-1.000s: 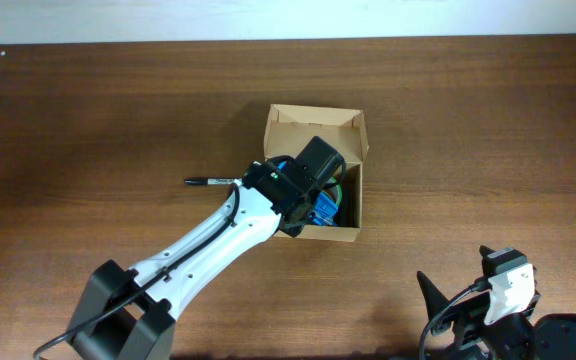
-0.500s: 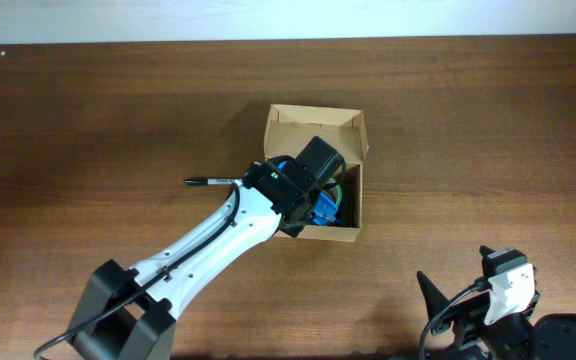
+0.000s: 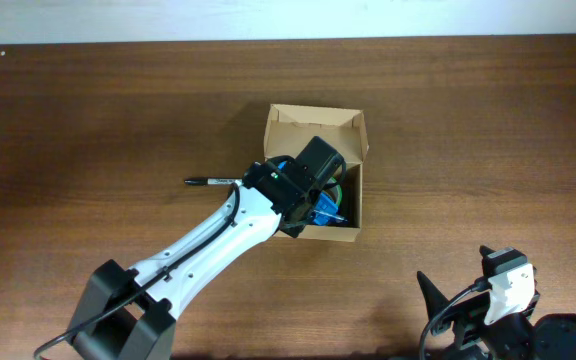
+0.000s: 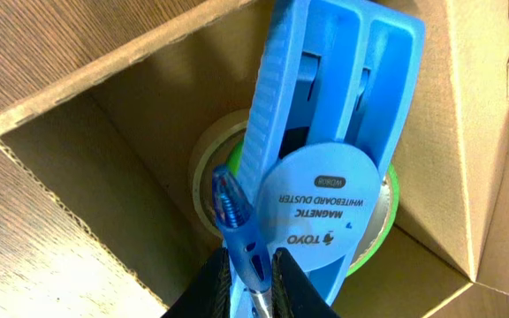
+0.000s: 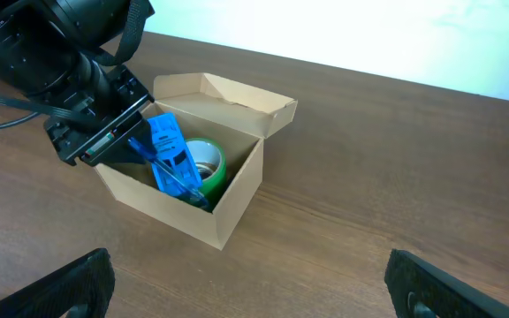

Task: Pack container
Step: 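Lower the pen beside the blue duster and open the left gripper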

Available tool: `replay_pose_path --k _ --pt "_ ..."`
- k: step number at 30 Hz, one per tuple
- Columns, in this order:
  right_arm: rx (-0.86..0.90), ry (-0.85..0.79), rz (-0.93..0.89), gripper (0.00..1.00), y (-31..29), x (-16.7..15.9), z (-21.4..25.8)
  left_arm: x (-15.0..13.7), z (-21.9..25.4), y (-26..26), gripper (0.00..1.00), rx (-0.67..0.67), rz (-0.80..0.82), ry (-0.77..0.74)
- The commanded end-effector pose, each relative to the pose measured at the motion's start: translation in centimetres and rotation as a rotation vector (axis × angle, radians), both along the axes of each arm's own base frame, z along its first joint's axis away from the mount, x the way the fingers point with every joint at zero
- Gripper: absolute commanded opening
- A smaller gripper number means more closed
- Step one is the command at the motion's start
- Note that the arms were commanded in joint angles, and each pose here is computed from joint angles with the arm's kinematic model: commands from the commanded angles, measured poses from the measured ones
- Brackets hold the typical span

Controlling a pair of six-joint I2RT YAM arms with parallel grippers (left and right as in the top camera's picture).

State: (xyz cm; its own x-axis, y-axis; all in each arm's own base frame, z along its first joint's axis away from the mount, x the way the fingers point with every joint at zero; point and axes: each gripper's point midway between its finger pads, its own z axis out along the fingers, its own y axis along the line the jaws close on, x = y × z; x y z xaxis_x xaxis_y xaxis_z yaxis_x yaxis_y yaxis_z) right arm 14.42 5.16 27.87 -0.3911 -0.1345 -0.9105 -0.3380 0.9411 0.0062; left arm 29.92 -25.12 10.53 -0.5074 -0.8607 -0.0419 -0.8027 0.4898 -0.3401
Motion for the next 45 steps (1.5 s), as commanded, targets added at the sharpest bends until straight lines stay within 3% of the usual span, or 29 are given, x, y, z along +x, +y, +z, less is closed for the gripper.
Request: replay_pose_path --k 1,24,31,45 --pt "0.005 -0.004 -0.02 0.99 -0.3 0.1 0.1 0.1 0.3 -0.7 0.04 -0.017 -0.001 0.001" --pt "0.005 -0.004 -0.02 0.99 -0.3 0.1 0.1 -0.6 1.0 -1.4 0.02 -0.066 -0.02 0.02" --pt "0.005 -0.004 -0.02 0.99 -0.3 0.1 0.1 -2.5 1.3 0.4 0.02 -0.037 0.08 0.092" --pt "0.005 -0.004 -0.02 0.99 -0.3 0.1 0.1 -2.2 1.4 0.3 0.04 -0.042 0.081 0.078"
